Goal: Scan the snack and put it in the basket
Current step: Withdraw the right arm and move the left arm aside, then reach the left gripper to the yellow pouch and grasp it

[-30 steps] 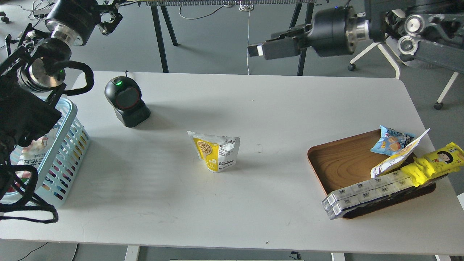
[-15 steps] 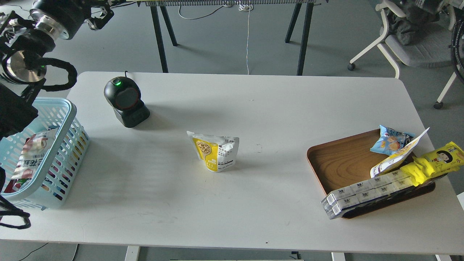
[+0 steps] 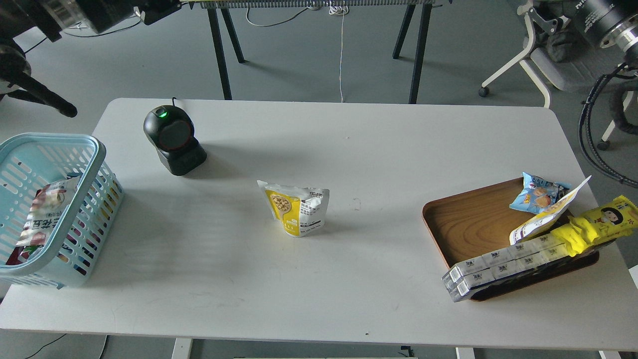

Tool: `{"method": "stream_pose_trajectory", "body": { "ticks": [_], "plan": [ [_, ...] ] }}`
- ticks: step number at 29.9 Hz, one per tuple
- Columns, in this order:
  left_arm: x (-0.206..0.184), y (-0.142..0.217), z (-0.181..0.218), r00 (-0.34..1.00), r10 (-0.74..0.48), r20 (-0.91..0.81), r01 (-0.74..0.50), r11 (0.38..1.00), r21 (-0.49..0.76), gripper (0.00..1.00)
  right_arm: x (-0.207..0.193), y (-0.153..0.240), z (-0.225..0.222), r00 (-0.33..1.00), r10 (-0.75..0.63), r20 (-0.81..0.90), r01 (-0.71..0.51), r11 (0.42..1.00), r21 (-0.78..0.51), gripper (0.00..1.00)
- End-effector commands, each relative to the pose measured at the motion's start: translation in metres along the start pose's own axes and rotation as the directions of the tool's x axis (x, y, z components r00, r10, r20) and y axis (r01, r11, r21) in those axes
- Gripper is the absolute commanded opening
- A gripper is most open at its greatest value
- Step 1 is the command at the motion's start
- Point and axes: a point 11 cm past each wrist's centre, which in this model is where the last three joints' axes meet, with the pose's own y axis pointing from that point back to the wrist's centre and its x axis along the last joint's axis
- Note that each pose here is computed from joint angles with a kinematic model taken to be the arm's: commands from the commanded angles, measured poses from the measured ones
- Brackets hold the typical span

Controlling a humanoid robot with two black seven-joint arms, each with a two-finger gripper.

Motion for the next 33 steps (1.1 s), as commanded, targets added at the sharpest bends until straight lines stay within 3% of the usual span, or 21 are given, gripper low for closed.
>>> {"method": "stream_pose_trajectory", "body": {
  "ticks": [1,8,14,20,28,33],
  "plan": [
    [-0.03,-0.011,0.021,0.958,-0.129,0.256,0.122,0.992,0.045,0.95,0.009,0.008,0.006,0.993,0.049,0.106,-0.054,0.997,0.046,0.98],
    [-0.088,-0.02,0.023,0.746,-0.314,0.588,0.27,0.949,0.165,0.95,0.022,0.014,0.03,0.956,0.132,0.262,-0.166,0.979,0.114,0.98],
    [-0.113,-0.017,0.007,0.513,-0.405,0.757,0.298,0.911,0.285,0.95,0.044,0.024,0.048,0.905,0.233,0.357,-0.302,0.941,0.153,0.98],
    [-0.136,-0.024,-0.004,0.354,-0.448,0.821,0.366,0.874,0.32,0.92,0.045,0.021,0.07,0.864,0.278,0.419,-0.369,0.916,0.155,0.98],
    [-0.177,-0.028,-0.063,-0.052,-0.565,0.823,0.364,0.757,0.542,0.9,0.043,0.021,0.082,0.859,0.259,0.441,-0.358,0.921,0.157,0.99],
    [-0.193,-0.04,-0.068,-0.055,-0.56,0.826,0.398,0.747,0.533,0.84,0.043,0.022,0.086,0.859,0.262,0.439,-0.347,0.93,0.125,0.99]
  ]
}}
